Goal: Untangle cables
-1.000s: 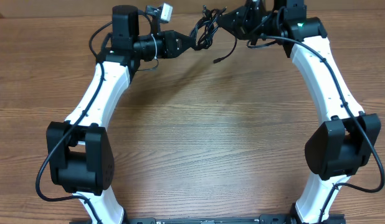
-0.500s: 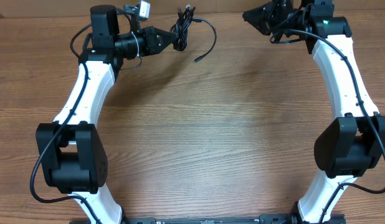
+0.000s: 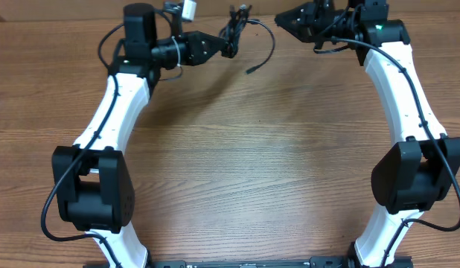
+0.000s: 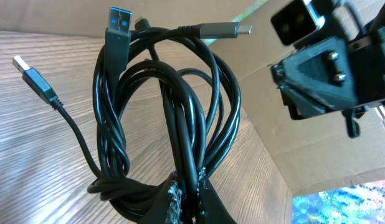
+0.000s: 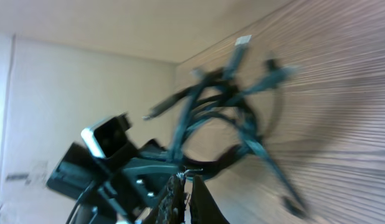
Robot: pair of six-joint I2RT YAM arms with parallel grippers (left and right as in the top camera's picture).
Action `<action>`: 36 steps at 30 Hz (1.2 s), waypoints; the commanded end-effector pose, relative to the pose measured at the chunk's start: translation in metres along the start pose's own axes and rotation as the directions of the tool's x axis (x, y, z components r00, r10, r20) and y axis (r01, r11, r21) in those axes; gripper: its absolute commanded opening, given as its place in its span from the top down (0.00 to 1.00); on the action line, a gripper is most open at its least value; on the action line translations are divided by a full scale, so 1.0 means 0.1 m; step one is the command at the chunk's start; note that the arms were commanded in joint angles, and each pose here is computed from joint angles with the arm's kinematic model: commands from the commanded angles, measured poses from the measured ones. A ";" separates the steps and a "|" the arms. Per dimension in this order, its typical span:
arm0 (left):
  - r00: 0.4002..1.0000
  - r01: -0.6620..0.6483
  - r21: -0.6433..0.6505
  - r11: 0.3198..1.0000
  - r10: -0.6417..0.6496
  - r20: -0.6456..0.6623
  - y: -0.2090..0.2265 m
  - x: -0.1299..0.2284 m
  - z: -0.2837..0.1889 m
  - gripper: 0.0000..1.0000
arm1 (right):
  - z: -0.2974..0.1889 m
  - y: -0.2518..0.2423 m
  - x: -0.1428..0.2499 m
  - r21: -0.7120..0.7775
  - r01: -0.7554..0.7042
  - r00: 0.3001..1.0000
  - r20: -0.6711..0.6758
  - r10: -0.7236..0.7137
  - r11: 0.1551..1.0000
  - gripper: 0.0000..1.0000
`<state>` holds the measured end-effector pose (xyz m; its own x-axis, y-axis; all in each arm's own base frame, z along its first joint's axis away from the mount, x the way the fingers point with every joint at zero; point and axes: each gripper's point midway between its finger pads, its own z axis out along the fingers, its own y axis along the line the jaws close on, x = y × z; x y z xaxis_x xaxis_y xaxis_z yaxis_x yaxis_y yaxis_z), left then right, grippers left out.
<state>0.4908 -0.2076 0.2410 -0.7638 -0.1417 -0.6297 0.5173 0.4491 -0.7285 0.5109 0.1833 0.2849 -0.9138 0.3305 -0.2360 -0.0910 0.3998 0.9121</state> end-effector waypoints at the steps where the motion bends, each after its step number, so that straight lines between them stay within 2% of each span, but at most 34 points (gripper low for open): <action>1: 1.000 -0.031 -0.010 0.999 0.031 0.007 -0.09 -0.01 0.08 0.96 | 0.00 0.26 0.13 -0.075 0.042 0.998 -0.052 -0.046 0.996 0.96; 7: 0.999 -0.048 0.008 0.999 0.048 0.022 -0.23 -0.03 0.21 0.96 | 0.10 0.32 0.24 -0.083 0.050 0.995 -0.078 -0.056 0.995 0.96; 10: 0.998 -0.055 0.022 0.998 0.054 0.045 -0.27 -0.09 0.20 0.95 | 0.12 0.33 0.26 -0.084 0.052 0.995 -0.083 -0.059 0.995 0.84; 15: 0.996 -0.064 0.036 0.997 0.061 0.071 -0.32 -0.16 0.20 0.96 | 0.13 0.33 0.26 -0.082 0.055 0.995 -0.081 -0.062 0.995 0.56; 19: 0.995 -0.069 0.037 0.997 0.066 0.075 -0.32 -0.18 0.20 0.96 | 0.13 0.26 0.23 -0.047 0.051 0.996 -0.065 -0.054 0.998 0.40; 23: 0.995 -0.065 0.038 0.997 0.062 0.074 -0.32 -0.17 0.20 0.96 | 0.13 0.24 0.24 -0.036 0.057 0.996 -0.062 -0.059 0.998 0.36; 36: 0.997 -0.064 0.073 0.995 0.061 0.039 -0.50 -0.04 0.37 0.96 | 0.20 0.18 0.17 0.025 0.028 1.000 -0.008 -0.028 0.999 0.37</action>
<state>0.4890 -0.2512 0.2618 -0.7274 -0.1625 -0.6667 0.5636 0.4127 -0.7155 0.5012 0.2095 0.2802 -0.9280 0.2912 -0.2326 -0.0967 0.4146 0.9048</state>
